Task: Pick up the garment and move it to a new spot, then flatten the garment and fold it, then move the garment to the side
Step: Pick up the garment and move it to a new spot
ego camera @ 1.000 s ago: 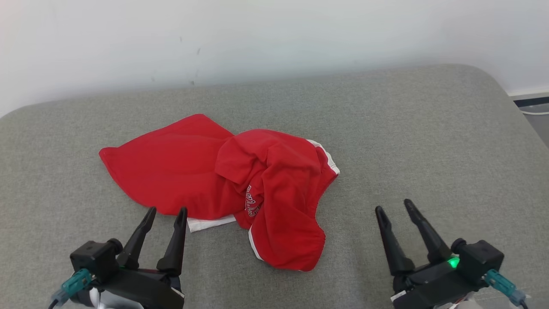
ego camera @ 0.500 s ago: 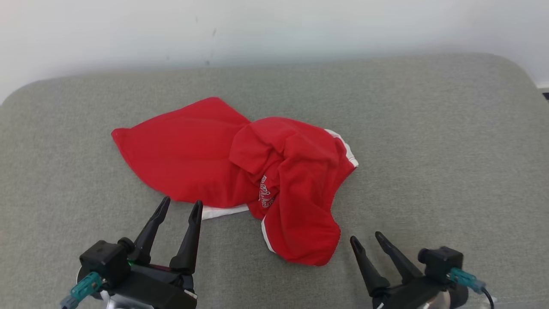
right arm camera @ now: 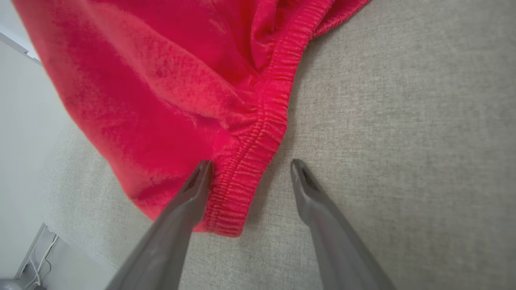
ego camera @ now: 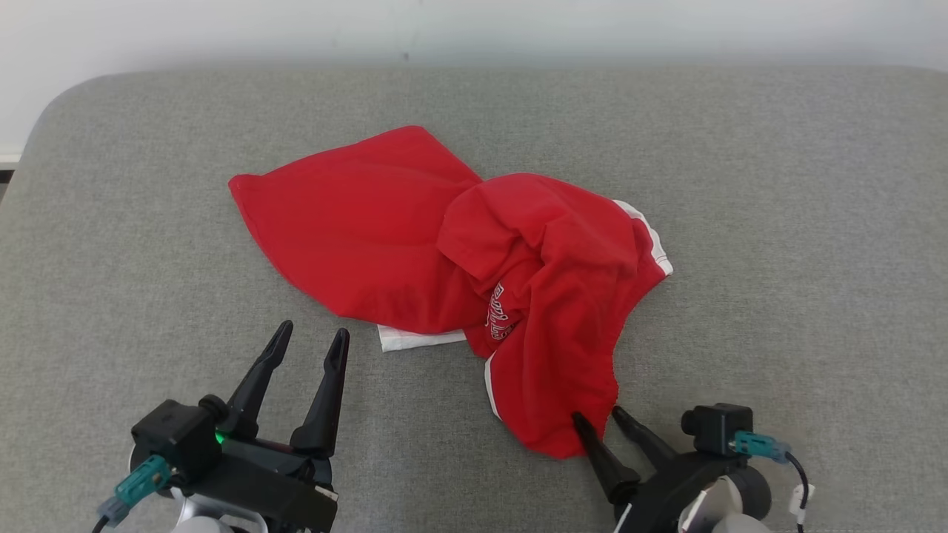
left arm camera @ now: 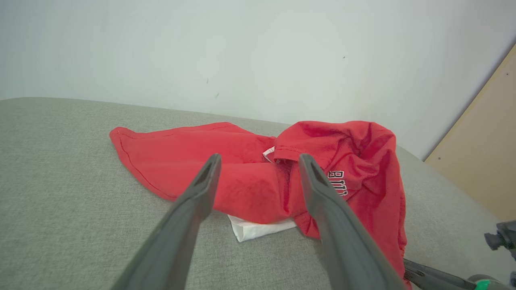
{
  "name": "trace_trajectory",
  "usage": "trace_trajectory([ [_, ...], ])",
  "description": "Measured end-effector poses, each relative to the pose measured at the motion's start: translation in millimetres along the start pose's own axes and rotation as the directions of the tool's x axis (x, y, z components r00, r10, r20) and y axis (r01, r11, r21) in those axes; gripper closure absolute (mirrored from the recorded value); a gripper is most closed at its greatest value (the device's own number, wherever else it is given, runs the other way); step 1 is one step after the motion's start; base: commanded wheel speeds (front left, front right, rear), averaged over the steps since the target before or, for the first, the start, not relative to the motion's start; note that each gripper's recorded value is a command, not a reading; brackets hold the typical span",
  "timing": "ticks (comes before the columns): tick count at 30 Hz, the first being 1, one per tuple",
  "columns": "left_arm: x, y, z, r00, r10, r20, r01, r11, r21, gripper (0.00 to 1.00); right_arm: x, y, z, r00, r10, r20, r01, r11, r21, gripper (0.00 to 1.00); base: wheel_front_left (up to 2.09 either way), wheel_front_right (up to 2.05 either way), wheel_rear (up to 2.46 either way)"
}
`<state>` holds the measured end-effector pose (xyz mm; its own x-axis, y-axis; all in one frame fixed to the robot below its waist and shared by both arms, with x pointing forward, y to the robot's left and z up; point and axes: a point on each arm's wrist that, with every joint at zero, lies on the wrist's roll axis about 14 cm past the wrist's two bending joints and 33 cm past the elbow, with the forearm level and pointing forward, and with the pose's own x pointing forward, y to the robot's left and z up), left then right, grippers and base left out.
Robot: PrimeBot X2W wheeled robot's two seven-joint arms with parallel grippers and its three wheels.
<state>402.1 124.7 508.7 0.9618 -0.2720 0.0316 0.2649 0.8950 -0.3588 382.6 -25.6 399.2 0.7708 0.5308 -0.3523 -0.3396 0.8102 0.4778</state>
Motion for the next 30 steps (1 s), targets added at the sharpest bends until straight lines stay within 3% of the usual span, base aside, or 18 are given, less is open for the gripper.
trace_trajectory([
  [3,-0.6,3.2,-0.4,1.000,0.007,0.000,-0.007,1.000,-0.002,0.00,5.4,7.5,-2.0,1.000,0.025,-0.017,-0.025,1.000,0.007,0.00,0.00,0.00,0.00],
  [4,-0.7,3.5,-0.5,1.000,0.010,0.000,-0.010,1.000,-0.003,0.00,6.3,9.3,-1.8,0.999,0.031,-0.019,-0.031,0.999,0.008,0.95,0.00,0.00,0.00],
  [5,-0.6,3.9,-0.4,1.000,0.011,0.002,-0.011,1.000,-0.002,0.00,7.1,10.9,-1.8,0.999,0.037,-0.020,-0.037,0.999,0.010,1.00,0.00,0.00,0.00],
  [12,0.5,7.1,0.7,1.000,0.017,0.007,-0.017,1.000,-0.001,0.00,9.7,14.4,9.1,0.999,0.051,0.010,-0.051,0.999,0.011,1.00,0.00,0.00,0.00],
  [19,4.6,4.4,3.3,1.000,0.010,0.018,-0.010,1.000,0.002,0.00,-4.4,-14.0,42.1,0.990,-0.012,0.142,0.010,1.000,0.014,1.00,0.00,0.00,0.00],
  [30,11.2,-8.1,-4.1,0.999,-0.037,0.000,0.037,0.999,0.014,0.00,-44.3,-61.5,116.0,0.904,-0.117,0.411,0.129,0.992,-0.003,1.00,0.00,0.00,0.00],
])
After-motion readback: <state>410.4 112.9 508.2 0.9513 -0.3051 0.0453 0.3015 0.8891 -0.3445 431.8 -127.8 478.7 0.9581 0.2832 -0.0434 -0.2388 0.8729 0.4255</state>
